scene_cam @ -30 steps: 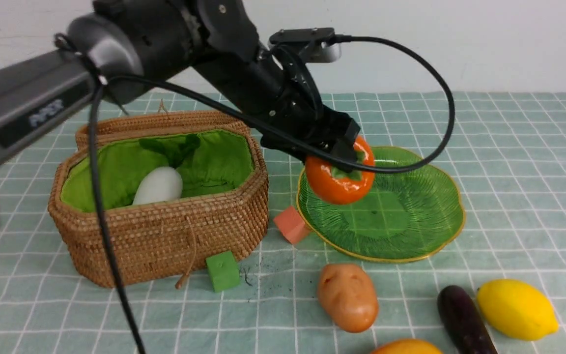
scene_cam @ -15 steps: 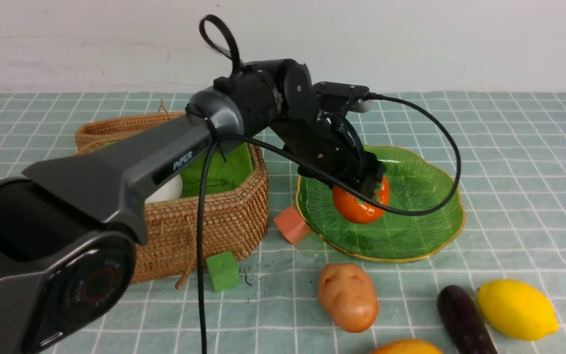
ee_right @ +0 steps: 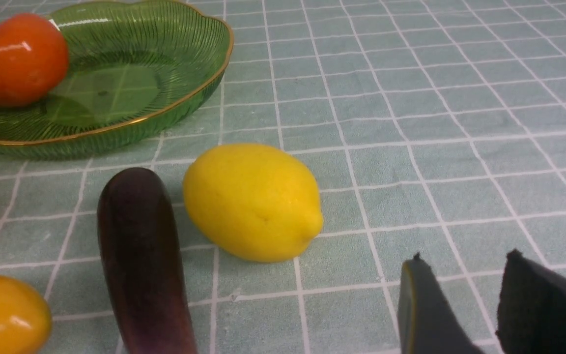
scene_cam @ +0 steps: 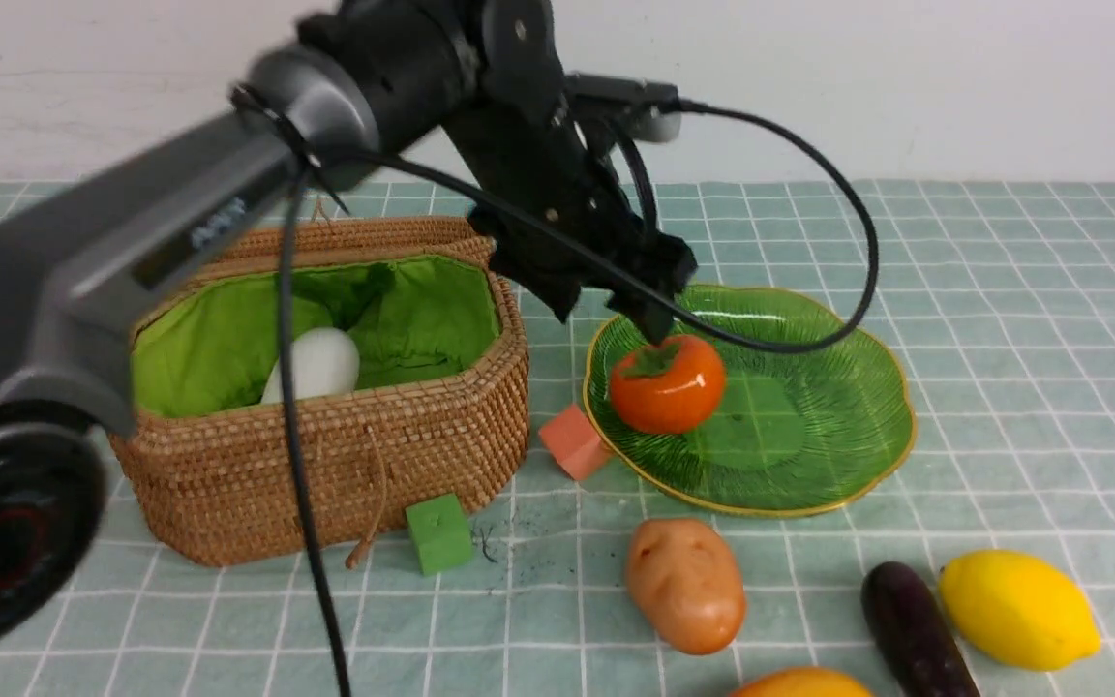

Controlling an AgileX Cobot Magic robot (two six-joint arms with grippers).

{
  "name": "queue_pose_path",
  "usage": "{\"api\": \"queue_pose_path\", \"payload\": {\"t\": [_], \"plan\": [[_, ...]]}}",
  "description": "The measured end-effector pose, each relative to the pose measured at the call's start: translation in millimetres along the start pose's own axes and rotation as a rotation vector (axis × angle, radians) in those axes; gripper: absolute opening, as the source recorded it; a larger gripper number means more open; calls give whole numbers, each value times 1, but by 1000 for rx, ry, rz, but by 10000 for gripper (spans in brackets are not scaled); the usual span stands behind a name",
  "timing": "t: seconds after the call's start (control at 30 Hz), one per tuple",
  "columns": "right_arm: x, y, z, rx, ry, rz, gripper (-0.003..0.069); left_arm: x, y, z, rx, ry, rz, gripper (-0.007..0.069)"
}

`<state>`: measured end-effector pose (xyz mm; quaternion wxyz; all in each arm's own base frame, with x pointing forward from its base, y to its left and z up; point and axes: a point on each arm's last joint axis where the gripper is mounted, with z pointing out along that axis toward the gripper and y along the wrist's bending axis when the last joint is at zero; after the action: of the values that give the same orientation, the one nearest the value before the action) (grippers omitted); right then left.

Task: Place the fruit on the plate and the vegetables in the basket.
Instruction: Grab a tomato with your left arm and place it on the plate on the right, then use the right arm to grab a lemon and put it into the right plate

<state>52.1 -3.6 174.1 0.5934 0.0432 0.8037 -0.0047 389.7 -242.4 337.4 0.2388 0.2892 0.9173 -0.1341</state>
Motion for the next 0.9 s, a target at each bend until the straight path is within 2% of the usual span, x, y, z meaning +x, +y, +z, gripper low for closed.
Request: {"api": "queue_pose_path", "payload": {"t": [0.13, 0.2, 0.3, 0.4, 0.43, 0.47, 0.5, 0.6, 0.63, 0.67, 0.73, 0.8, 0.9], "plan": [[0, 0, 0, 0, 0, 0, 240, 9, -5, -105, -133, -151, -12, 467], [0, 0, 0, 0, 0, 0, 240, 15, -5, -130, -160, -194, -26, 434], [0, 0, 0, 0, 0, 0, 240, 48, -9, -198, -250, -298, -113, 304], [0, 0, 0, 0, 0, 0, 240, 85, -12, -225, -266, -312, -169, 197], [0, 0, 0, 0, 0, 0, 240, 110, -15, -236, -266, -311, -189, 143], [0, 0, 0, 0, 0, 0, 240, 134, -16, -242, -265, -303, -205, 101], [0, 0, 0, 0, 0, 0, 240, 134, -16, -242, -265, -303, -205, 101], [0, 0, 0, 0, 0, 0, 240, 222, -22, -248, -251, -298, -279, -6], [0, 0, 0, 0, 0, 0, 240, 224, -21, -243, -252, -280, -285, -10], [0, 0, 0, 0, 0, 0, 240, 258, -22, -236, -240, -322, -316, -13], [0, 0, 0, 0, 0, 0, 240, 297, -23, -229, -220, -393, -334, -13], [0, 0, 0, 0, 0, 0, 240, 333, -23, -217, -202, -468, -337, -13], [0, 0, 0, 0, 0, 0, 240, 376, -23, -196, -183, -476, -351, -13]]}}
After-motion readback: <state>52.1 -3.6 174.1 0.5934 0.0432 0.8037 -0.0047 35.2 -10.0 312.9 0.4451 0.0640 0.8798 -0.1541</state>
